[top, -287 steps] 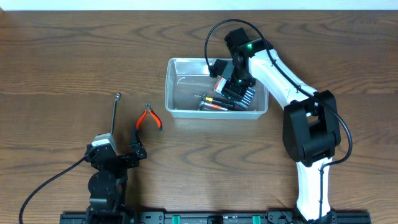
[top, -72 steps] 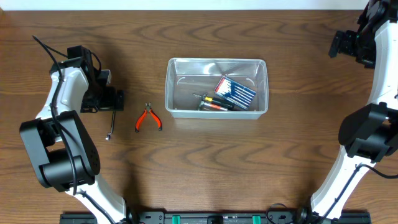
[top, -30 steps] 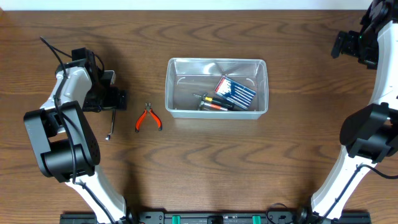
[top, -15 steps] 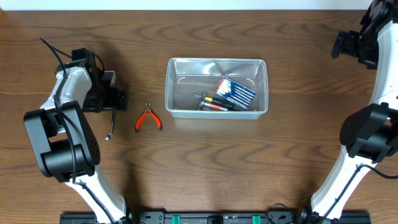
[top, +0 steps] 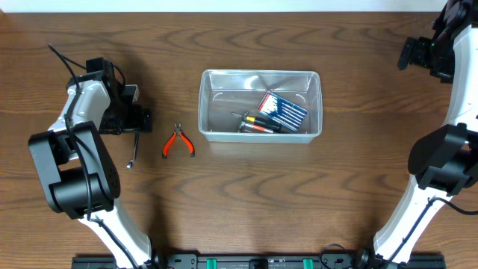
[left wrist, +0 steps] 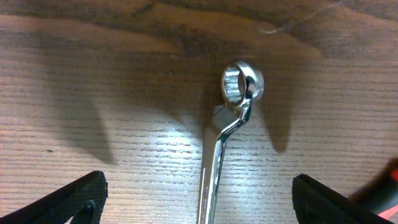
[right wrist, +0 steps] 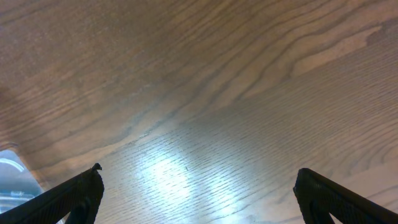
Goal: Pack container
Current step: 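Lower the left gripper and center it over the wrench shaft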
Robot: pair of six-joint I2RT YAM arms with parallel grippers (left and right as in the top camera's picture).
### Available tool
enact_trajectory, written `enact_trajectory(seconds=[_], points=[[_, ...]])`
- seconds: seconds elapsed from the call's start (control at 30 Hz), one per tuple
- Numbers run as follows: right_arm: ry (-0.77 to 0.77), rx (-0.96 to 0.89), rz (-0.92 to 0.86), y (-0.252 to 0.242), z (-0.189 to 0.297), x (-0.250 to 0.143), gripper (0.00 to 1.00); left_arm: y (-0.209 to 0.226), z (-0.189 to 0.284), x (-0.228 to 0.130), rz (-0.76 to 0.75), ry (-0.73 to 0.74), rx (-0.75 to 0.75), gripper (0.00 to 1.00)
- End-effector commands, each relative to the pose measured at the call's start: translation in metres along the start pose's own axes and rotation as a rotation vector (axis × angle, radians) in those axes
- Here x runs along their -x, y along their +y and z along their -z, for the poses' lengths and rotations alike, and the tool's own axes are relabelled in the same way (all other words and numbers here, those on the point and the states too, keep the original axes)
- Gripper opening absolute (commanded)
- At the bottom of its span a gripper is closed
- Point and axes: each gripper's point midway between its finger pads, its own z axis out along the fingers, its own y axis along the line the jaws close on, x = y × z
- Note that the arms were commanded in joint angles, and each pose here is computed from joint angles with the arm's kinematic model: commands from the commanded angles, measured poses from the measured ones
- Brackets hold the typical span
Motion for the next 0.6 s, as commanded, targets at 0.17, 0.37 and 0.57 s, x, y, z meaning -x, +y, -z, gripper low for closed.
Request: enact_trajectory(seconds=[0.17, 0.37, 0.57], points=[[-0.005, -0.009, -0.015, -0.0035, 0.0019, 0.0005, 0.99, 0.0010, 0.0026, 0.0050, -0.013, -0.016, -0.007, 0.93], [-0.005, -0.009, -0.015, -0.0035, 0.0019, 0.0005, 0.99, 0.0003, 0.0000, 0.0015, -0.013, -0.006, -0.009, 0.93], [-0.005, -0.009, -0.015, -0.0035, 0.0019, 0.0005, 0.99, 0.0002, -0.0007, 0.0010, -0.013, -0.006, -0.009, 0.93]])
